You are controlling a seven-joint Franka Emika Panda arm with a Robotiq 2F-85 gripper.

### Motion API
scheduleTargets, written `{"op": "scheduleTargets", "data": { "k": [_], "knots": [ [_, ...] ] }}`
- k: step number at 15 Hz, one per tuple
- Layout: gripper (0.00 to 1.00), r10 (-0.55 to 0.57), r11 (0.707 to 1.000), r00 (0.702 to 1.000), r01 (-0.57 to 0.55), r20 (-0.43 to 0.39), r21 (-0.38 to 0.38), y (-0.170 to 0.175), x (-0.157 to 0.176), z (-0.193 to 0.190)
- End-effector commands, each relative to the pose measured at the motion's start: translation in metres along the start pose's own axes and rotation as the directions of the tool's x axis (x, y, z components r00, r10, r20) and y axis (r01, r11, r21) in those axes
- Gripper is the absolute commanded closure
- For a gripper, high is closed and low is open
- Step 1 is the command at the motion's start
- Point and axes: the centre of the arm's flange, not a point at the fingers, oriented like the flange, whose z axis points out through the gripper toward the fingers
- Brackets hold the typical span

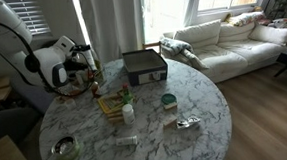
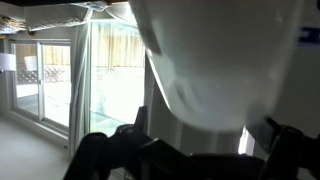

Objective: Pick up the clear measuring cup and place it upside down in the clear storage container

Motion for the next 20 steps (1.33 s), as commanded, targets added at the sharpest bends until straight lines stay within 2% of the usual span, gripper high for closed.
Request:
{"op": "scheduleTargets", "data": {
  "k": [1,6,9,16,20],
  "knots": [
    [0.0,-0.001,1.0,1.0,0.001,-0.017,0.012,-0.009,-0.045,-0.016],
    [0.0,0.011,1.0,1.0,-0.011,-0.017,0.004,-0.009,-0.046,-0.014],
    [0.0,0.012,1.0,1.0,-0.012,-0.01,-0.022,-0.003,-0.031,-0.015],
    [0.0,0.002,1.0,0.992,-0.001,0.123,-0.012,0.014,0.009,-0.028],
    [0.0,-0.009,1.0,0.981,0.007,0.195,0.011,0.023,0.048,-0.044]
  ]
}}
